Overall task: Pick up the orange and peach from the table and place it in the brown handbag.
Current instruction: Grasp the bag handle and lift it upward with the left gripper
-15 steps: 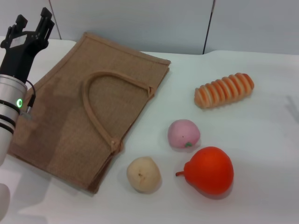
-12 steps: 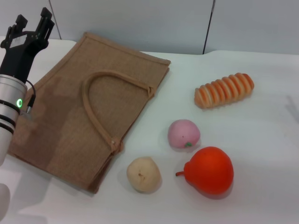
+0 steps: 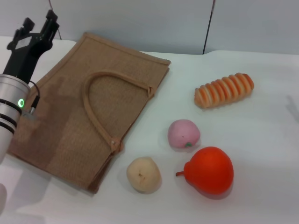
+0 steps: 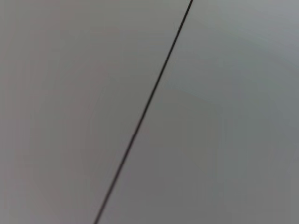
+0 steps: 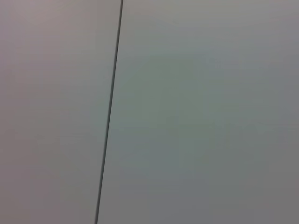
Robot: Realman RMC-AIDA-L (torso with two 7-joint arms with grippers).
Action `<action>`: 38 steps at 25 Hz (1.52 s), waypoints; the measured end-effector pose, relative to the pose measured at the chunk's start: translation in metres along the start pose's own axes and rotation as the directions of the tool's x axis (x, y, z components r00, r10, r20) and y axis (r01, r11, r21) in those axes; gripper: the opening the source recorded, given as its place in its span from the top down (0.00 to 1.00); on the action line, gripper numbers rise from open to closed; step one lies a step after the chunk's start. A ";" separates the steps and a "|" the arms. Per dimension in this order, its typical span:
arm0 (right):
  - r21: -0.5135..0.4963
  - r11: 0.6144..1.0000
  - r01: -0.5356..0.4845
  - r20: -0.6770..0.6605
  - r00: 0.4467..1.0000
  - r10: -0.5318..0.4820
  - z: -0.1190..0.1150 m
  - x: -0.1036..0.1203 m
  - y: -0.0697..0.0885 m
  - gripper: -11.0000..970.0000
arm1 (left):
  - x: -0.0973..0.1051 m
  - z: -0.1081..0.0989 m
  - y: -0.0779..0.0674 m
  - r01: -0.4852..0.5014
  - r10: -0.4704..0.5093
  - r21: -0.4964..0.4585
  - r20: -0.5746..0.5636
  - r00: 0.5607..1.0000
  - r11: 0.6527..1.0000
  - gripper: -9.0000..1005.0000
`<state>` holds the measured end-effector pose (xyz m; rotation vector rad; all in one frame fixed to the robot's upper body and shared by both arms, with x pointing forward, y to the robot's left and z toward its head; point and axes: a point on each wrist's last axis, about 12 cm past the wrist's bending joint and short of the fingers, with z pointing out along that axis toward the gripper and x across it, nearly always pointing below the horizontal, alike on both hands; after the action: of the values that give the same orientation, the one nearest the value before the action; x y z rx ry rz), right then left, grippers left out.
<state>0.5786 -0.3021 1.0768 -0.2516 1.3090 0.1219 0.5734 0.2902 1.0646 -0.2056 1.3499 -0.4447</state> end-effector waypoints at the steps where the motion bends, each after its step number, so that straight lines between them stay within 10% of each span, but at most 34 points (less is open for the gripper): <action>1: 0.000 1.000 0.000 -0.001 1.000 0.000 0.000 0.000 0.000 0.11 | -0.001 0.001 0.001 0.016 -0.016 0.010 -0.007 1.000 1.000 0.23; 11: 0.001 1.000 0.002 -0.005 1.000 -0.002 -0.001 0.001 -0.001 0.11 | -0.021 0.014 0.021 0.227 -0.202 0.114 -0.193 0.960 0.967 0.23; 21: 0.001 1.000 0.002 -0.001 1.000 -0.002 -0.002 0.000 -0.001 0.11 | -0.045 0.036 0.031 0.342 -0.262 0.081 -0.490 0.831 0.936 0.24; 38: 0.005 1.000 0.005 -0.004 1.000 -0.005 -0.002 0.000 -0.003 0.11 | -0.067 0.072 0.025 0.084 -0.056 -0.009 -0.820 0.570 0.996 0.26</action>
<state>0.5773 -0.3058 1.0762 -0.2507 1.3128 0.1141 0.6377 0.3326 1.1302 -0.0058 2.2751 -0.6742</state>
